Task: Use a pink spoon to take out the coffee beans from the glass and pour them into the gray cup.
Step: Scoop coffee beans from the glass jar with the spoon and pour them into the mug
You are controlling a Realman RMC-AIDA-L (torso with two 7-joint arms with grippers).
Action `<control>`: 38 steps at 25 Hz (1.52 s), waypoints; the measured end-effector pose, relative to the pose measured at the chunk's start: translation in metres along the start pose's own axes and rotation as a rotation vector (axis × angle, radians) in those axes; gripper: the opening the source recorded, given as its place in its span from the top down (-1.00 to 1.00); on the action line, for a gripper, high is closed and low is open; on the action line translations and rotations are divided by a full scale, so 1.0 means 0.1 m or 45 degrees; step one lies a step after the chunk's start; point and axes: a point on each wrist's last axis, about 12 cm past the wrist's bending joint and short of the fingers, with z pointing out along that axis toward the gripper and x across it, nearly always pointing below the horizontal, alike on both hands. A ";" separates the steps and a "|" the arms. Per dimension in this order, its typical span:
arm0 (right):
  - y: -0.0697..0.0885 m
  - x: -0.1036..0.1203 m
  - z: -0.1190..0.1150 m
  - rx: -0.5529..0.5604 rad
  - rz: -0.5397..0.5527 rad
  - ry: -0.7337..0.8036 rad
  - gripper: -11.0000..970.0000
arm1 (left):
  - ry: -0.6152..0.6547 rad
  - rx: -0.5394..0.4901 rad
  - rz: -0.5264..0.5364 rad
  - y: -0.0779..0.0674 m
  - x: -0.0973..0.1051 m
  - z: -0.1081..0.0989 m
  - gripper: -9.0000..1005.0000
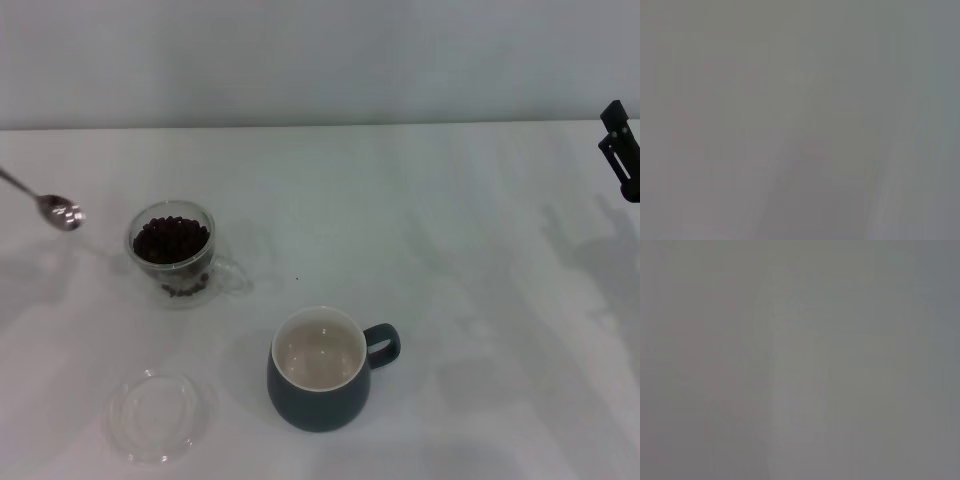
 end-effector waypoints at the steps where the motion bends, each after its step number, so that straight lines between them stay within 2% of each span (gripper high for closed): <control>1: 0.00 0.00 0.00 -0.004 0.002 -0.003 -0.64 | 0.032 -0.002 -0.018 0.02 0.01 0.08 0.71; 5: 0.00 -0.02 -0.03 -0.004 0.009 -0.021 -0.64 | 0.134 -0.047 -0.042 0.09 0.06 0.32 0.71; 8: -0.01 -0.03 -0.04 0.006 0.005 -0.028 -0.64 | 0.149 -0.081 -0.051 0.11 0.09 0.41 0.71; 17: -0.15 -0.05 -0.02 0.062 -0.039 -0.034 -0.64 | 0.150 -0.038 -0.152 0.03 0.18 0.67 0.72; 22: -0.21 -0.05 -0.01 0.098 -0.056 -0.025 -0.64 | 0.213 -0.071 -0.155 0.05 0.24 0.72 0.72; 27: -0.22 -0.06 0.00 0.098 -0.064 -0.026 -0.64 | 0.281 -0.116 -0.097 0.09 0.29 0.76 0.71; 33: -0.20 -0.06 0.02 0.093 -0.056 -0.038 -0.64 | 0.323 -0.123 -0.057 0.04 0.41 0.84 0.72; 38: -0.19 -0.06 0.01 0.092 -0.029 -0.041 -0.64 | 0.331 -0.160 -0.091 0.02 0.48 0.90 0.72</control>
